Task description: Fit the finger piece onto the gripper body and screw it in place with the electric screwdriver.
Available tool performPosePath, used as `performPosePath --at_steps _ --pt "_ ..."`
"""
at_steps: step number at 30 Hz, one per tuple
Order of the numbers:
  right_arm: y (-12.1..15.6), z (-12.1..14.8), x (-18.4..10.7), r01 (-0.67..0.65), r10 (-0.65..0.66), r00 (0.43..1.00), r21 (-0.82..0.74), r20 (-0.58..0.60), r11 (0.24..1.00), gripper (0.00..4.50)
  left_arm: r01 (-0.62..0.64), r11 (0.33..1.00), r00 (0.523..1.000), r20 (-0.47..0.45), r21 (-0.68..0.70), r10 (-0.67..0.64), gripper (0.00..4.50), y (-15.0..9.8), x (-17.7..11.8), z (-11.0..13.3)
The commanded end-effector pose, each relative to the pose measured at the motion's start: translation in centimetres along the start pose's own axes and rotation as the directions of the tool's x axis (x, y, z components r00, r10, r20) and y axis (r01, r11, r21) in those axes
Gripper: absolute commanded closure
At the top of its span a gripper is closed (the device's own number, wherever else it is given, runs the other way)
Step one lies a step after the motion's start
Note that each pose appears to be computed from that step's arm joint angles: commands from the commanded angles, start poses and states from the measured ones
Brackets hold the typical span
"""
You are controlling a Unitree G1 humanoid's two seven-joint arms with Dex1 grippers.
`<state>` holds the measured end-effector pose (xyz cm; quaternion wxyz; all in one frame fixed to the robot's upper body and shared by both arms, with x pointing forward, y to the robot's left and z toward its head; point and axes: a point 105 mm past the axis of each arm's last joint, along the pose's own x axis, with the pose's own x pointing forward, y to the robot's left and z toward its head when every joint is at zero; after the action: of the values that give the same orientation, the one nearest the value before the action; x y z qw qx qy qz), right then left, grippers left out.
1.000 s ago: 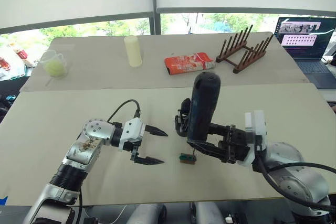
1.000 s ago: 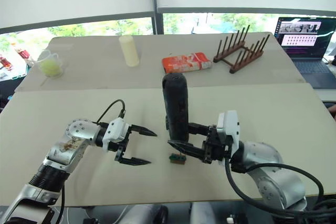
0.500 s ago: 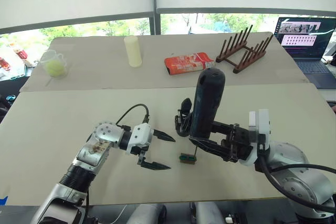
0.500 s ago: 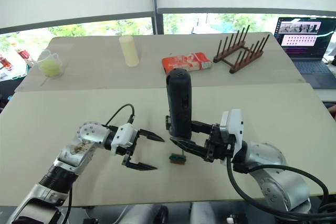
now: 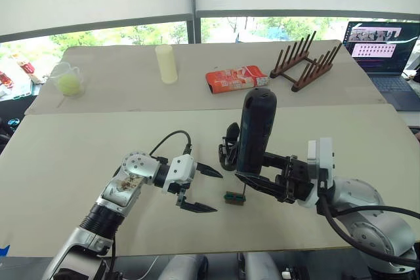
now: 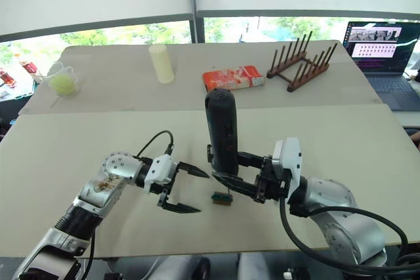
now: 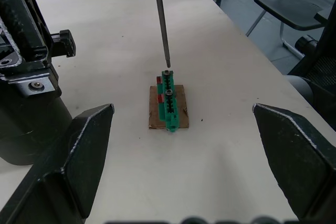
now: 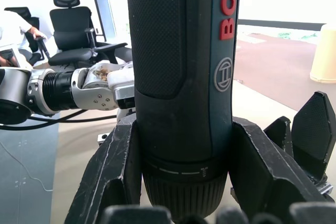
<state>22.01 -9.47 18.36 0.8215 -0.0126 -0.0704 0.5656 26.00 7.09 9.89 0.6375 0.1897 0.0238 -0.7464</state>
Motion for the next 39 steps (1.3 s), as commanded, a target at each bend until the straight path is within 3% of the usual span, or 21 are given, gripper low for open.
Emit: performPosePath --at_steps 1,39 --pt "0.57 1.40 0.22 -0.027 0.031 0.998 -0.063 0.053 0.998 2.60 -0.001 0.999 1.000 0.000 0.033 0.001 0.00 0.01 0.14 0.19" --pt "0.64 0.82 0.04 -0.040 0.043 0.998 -0.057 0.040 0.998 2.60 -0.011 0.999 1.000 -0.005 0.049 0.011 0.00 0.28 0.04 -0.48"
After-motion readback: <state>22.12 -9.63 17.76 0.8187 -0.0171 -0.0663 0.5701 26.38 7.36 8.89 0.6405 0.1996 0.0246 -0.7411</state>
